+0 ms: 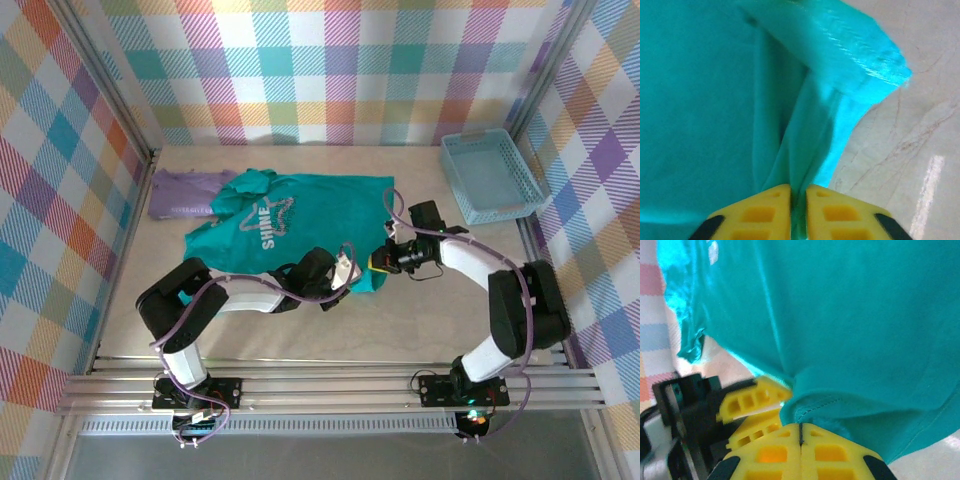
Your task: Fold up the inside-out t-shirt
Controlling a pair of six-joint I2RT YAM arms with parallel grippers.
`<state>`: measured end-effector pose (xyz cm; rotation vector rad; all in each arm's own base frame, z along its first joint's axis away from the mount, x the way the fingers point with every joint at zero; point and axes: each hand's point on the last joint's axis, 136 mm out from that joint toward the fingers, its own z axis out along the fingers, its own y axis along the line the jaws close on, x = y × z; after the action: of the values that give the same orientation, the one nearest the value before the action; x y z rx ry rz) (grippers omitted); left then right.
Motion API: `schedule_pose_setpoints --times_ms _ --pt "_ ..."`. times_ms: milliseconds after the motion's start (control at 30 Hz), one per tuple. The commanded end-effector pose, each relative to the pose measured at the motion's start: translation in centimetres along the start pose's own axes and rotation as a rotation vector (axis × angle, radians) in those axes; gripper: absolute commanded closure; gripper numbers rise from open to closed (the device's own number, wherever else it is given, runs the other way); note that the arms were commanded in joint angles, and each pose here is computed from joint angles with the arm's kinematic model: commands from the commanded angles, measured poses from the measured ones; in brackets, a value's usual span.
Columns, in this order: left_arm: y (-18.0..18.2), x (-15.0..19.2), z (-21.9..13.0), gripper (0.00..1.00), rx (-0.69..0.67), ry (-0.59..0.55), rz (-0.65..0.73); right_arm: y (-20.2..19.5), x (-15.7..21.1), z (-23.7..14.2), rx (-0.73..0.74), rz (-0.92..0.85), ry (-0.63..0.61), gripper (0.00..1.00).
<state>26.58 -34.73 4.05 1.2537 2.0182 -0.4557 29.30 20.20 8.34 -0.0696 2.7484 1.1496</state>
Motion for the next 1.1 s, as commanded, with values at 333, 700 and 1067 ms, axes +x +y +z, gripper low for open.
schedule_pose_setpoints --times_ms 333,700,1067 --pt "-1.4 -1.8 -0.6 1.0 0.375 -0.048 -0.437 -2.0 -0.1 -2.6 0.311 -0.187 -0.196 0.69" --pt "-0.7 -2.3 -1.2 1.0 0.412 -0.074 -0.488 -0.5 1.8 0.0 0.41 -0.375 -0.153 0.46" --pt "-0.5 -2.2 -2.0 1.0 0.412 -0.089 -0.486 -3.7 -2.3 -1.0 0.638 -0.297 -0.195 0.68"
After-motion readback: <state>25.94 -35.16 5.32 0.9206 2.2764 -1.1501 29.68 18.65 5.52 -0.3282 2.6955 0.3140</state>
